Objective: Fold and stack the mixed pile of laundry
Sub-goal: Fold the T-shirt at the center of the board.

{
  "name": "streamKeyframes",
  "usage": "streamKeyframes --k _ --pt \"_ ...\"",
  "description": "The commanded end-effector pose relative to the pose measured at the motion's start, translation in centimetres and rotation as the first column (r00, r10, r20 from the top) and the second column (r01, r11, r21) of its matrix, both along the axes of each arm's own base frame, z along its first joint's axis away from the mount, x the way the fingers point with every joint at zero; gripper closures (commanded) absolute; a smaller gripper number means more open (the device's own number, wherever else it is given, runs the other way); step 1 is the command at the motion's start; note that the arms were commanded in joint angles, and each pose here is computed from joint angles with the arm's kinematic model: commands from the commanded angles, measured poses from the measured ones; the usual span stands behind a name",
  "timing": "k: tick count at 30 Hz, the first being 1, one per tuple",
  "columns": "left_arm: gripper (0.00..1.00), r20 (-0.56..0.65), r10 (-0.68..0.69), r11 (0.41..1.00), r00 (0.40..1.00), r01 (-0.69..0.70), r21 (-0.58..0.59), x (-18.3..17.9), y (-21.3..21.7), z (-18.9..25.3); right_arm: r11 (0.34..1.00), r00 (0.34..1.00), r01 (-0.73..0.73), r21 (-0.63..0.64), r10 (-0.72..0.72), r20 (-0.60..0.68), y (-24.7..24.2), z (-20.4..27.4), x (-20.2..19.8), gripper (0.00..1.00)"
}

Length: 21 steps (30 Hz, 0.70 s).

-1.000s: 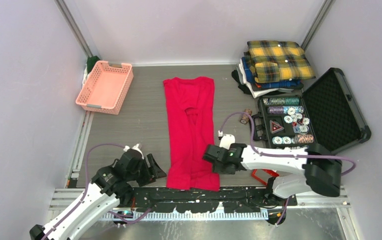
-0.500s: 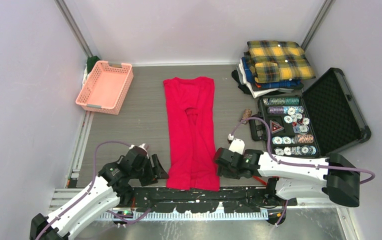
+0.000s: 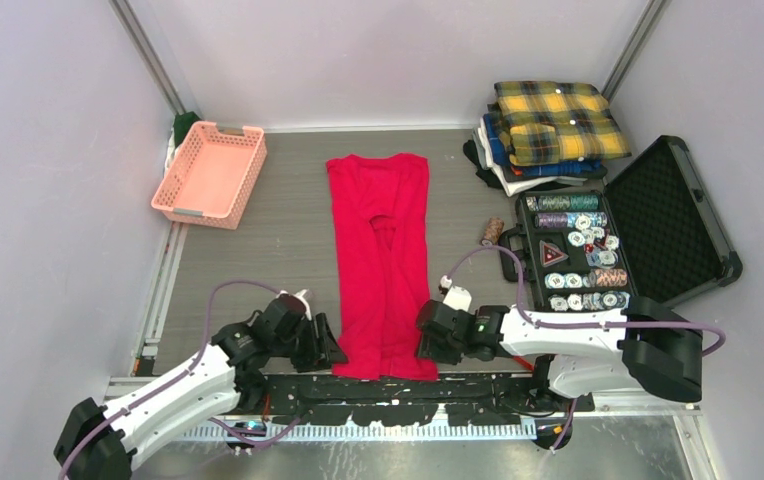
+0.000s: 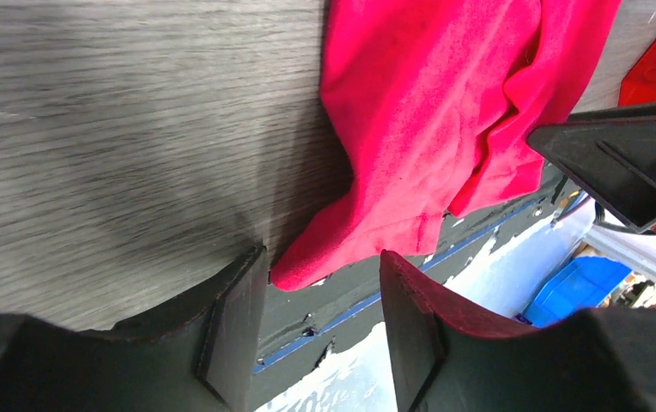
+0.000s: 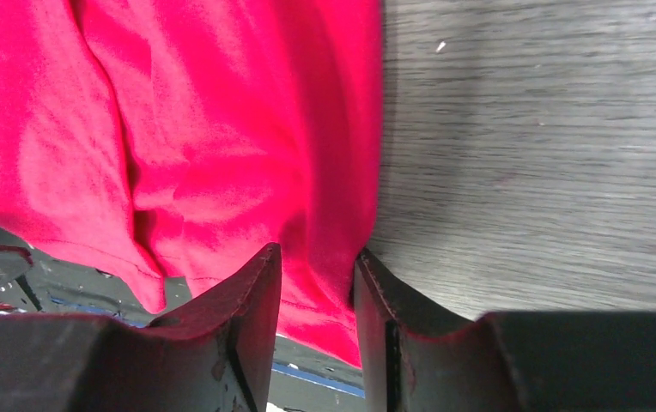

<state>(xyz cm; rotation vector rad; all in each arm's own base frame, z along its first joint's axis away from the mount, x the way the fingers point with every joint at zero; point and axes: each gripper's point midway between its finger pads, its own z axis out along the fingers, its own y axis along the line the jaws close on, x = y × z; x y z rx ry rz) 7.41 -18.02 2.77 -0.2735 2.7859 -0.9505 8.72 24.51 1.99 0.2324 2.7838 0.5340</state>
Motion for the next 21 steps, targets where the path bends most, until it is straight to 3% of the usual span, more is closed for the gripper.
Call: streamKeyframes --k 1,5,9,12,21 --pt "0.49 0.003 -0.022 0.999 1.000 0.022 -0.042 -0.1 -1.3 0.1 1.000 1.000 0.005 0.006 -0.005 -0.024 0.2 -0.8 -0.7 0.60" --pt "0.52 -0.005 -0.029 0.998 1.000 0.029 -0.051 -0.7 -1.8 -0.1 1.000 0.999 0.003 -0.004 -0.003 -0.046 -0.3 -1.1 -1.7 0.64" --pt "0.57 -0.003 -0.026 0.999 1.000 0.026 -0.046 -1.0 -1.9 -0.4 0.998 0.999 -0.005 -0.060 0.003 -0.045 -1.6 -1.2 -3.0 0.54" --pt "0.60 -0.004 -0.024 0.999 1.000 0.024 -0.041 -1.1 -2.0 -0.6 0.996 0.999 -0.005 -0.087 0.001 -0.048 -2.6 -1.1 -3.7 0.51" --pt "0.67 -0.005 -0.026 0.999 1.000 0.026 -0.029 -1.2 -2.0 -0.9 0.999 0.999 0.011 -0.041 -0.013 -0.047 -2.2 -1.2 -4.9 0.53"
